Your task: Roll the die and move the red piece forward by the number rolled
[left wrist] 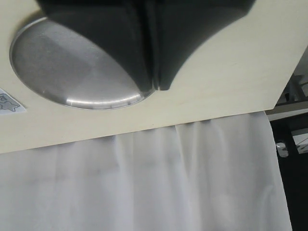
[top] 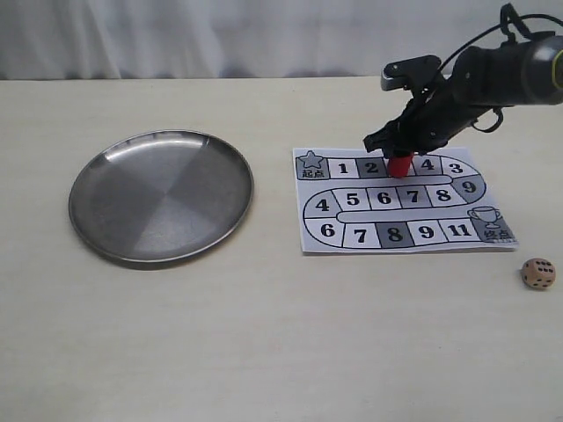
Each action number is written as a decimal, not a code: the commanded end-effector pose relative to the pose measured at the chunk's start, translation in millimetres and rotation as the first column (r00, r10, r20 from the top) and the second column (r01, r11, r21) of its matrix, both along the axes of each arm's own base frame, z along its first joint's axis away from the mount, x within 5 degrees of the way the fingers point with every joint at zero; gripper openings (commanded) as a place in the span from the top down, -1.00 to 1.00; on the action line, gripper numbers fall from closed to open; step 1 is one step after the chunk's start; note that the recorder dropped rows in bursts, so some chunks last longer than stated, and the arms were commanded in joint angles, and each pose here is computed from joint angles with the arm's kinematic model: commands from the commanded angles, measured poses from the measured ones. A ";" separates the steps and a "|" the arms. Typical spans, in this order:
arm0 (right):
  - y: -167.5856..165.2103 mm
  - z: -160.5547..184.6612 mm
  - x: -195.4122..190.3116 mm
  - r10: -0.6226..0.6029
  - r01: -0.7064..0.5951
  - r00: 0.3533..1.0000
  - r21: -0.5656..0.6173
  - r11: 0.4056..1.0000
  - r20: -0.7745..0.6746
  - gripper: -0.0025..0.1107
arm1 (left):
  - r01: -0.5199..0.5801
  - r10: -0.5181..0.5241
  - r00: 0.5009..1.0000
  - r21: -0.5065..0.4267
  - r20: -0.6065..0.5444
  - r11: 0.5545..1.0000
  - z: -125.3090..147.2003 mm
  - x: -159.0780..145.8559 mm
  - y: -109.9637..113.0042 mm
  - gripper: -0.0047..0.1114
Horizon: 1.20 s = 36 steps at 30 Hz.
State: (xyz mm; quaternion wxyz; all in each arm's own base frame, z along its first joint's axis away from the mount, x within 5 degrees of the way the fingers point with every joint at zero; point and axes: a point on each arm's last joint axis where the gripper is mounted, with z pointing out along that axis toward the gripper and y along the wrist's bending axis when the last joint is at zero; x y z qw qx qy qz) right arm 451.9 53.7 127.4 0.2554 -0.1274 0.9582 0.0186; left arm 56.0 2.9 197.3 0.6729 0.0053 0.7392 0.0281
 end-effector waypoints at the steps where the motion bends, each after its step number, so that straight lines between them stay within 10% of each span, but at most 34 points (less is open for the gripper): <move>1: -2.2 -16.9 -2.4 0.004 -0.005 0.999 -0.011 1.000 -0.054 0.88 | 0.010 -0.010 1.000 -0.003 0.009 1.000 0.3 0.1 -0.6 0.92; 13: -1.6 -1.6 0.8 0.006 -0.006 0.999 -0.007 1.000 -0.031 0.88 | 0.010 -0.010 1.000 -0.003 0.009 1.000 0.3 0.1 -0.6 0.92; 28: -5.7 125.4 -13.5 0.009 -0.010 0.976 0.001 1.000 0.219 0.88 | 0.010 -0.010 1.000 -0.003 0.009 1.000 0.3 0.1 -0.6 0.92; 36: -45.1 50.5 -7.3 -0.108 0.108 0.989 0.007 0.994 0.098 0.88 | 0.010 -0.010 1.000 -0.003 0.009 1.000 0.3 0.1 -0.6 0.92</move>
